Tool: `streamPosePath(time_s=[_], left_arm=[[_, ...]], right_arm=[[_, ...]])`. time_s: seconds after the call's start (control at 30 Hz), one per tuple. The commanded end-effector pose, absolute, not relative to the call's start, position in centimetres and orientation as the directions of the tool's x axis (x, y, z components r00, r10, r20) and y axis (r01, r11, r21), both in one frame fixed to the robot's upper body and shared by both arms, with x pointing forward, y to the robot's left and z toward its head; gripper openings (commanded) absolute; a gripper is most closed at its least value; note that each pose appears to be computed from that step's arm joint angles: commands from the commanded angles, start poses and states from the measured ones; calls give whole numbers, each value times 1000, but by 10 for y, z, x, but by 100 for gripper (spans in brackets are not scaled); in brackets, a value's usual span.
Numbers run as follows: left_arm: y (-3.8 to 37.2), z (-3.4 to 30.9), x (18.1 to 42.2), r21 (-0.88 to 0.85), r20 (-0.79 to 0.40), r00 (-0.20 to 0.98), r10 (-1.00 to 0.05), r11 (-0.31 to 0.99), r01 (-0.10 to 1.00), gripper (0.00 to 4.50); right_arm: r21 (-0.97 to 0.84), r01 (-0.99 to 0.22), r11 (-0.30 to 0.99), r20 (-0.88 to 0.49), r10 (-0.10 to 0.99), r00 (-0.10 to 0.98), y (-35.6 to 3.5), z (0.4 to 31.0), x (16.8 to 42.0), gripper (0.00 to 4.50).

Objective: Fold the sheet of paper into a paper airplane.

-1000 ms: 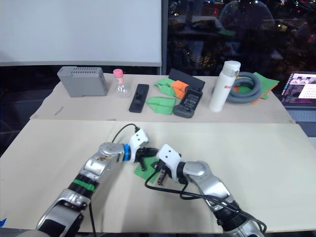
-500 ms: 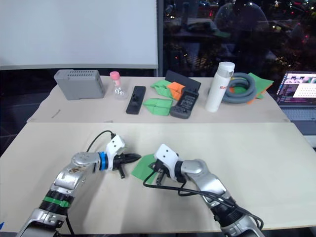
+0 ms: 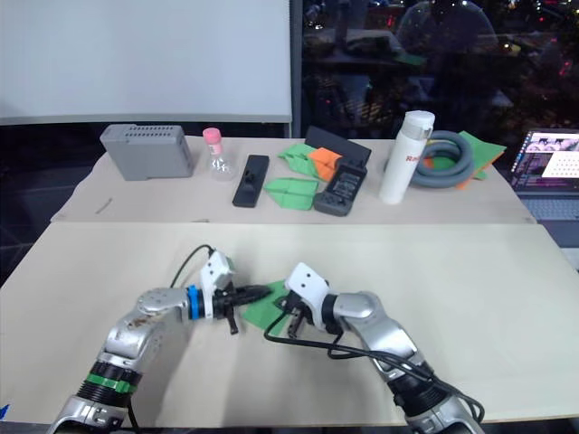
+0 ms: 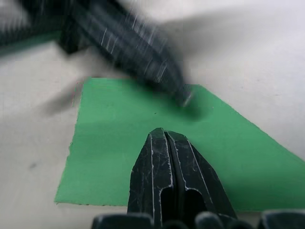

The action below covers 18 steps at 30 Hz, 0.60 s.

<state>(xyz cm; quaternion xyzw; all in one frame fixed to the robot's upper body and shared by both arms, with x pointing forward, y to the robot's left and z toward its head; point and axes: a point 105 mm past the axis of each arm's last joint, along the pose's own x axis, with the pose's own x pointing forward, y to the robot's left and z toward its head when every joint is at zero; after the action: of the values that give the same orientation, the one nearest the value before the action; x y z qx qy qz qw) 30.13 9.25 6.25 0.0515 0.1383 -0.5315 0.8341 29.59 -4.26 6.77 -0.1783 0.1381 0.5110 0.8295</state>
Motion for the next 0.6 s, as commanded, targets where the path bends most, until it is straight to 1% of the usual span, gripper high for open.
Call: streamPosePath(time_s=[0.03,0.1,0.17,0.23,0.3,0.37,0.5,0.6], left_arm=[[96,56,302,-3,-332,401,-854,426,904,3],[97,50,300,-6,-358,396,-845,427,904,3],[97,46,299,-3,-370,394,-841,426,905,3],[97,45,299,-4,-372,393,-841,425,905,3],[96,46,299,0,-373,395,-840,425,905,3],[96,46,299,7,-375,397,-838,426,905,3],[98,46,301,22,-380,408,-830,433,901,3],[99,47,301,22,-377,416,-827,441,897,3]], right_arm=[[-166,-872,460,-460,746,481,-66,62,299,0],[-197,-845,496,-412,740,531,-74,79,307,0],[-231,-800,554,-354,718,600,-81,93,321,0],[-246,-773,585,-328,700,634,-84,98,329,0],[-259,-747,612,-316,677,664,-85,97,339,0],[-246,-740,627,-316,670,672,-83,94,344,0],[-221,-734,642,-339,655,675,-82,80,347,0],[-220,-723,655,-387,621,681,-90,66,345,0]])
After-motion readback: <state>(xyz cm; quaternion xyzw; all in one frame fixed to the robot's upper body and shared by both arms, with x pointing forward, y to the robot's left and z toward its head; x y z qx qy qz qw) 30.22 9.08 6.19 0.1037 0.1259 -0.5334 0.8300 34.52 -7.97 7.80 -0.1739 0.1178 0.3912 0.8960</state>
